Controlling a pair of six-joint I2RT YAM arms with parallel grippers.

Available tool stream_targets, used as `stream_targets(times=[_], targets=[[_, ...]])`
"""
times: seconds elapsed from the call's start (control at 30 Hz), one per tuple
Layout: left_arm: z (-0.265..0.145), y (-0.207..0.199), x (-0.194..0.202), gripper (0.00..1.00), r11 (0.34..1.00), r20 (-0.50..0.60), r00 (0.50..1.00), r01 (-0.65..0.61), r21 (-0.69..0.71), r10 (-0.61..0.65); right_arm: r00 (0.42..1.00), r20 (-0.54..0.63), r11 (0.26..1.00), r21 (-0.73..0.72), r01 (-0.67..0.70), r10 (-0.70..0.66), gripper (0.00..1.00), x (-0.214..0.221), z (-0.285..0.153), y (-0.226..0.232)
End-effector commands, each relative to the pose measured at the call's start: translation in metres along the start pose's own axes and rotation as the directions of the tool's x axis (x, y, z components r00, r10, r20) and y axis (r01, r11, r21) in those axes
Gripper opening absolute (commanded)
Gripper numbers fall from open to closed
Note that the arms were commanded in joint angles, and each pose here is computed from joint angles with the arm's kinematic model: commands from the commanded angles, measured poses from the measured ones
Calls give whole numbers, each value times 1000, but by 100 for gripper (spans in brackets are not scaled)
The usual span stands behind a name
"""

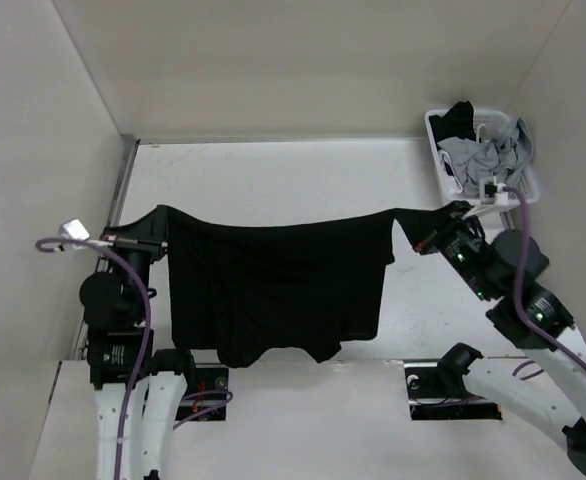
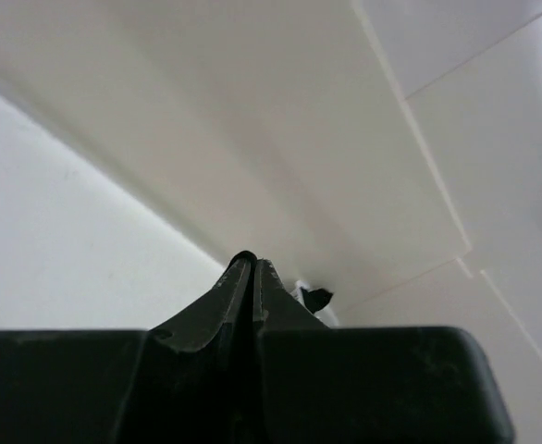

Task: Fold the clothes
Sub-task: Fold the tank top

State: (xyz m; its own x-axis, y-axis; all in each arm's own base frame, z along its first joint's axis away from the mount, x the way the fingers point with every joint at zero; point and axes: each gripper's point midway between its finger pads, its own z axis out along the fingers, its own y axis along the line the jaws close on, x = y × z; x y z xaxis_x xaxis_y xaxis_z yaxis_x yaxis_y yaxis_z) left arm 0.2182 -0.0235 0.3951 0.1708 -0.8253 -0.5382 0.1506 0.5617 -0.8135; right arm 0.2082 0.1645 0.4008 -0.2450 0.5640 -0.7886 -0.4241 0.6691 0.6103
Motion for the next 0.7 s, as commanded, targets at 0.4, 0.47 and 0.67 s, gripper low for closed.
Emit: stream_targets(times=[0.4, 0.47, 0.67], targets=[[183, 184, 143, 0, 909, -247, 968, -66, -411, -41, 958, -235, 937, 340, -80, 167, 3, 79, 192, -209], [214, 187, 161, 0, 911, -293, 955, -82, -403, -43, 953, -236, 928, 361, -95, 189, 3, 75, 213, -230], [220, 193, 174, 0, 915, -319, 946, -75, -396, -60, 953, -225, 911, 400, -101, 204, 2, 74, 211, -253]])
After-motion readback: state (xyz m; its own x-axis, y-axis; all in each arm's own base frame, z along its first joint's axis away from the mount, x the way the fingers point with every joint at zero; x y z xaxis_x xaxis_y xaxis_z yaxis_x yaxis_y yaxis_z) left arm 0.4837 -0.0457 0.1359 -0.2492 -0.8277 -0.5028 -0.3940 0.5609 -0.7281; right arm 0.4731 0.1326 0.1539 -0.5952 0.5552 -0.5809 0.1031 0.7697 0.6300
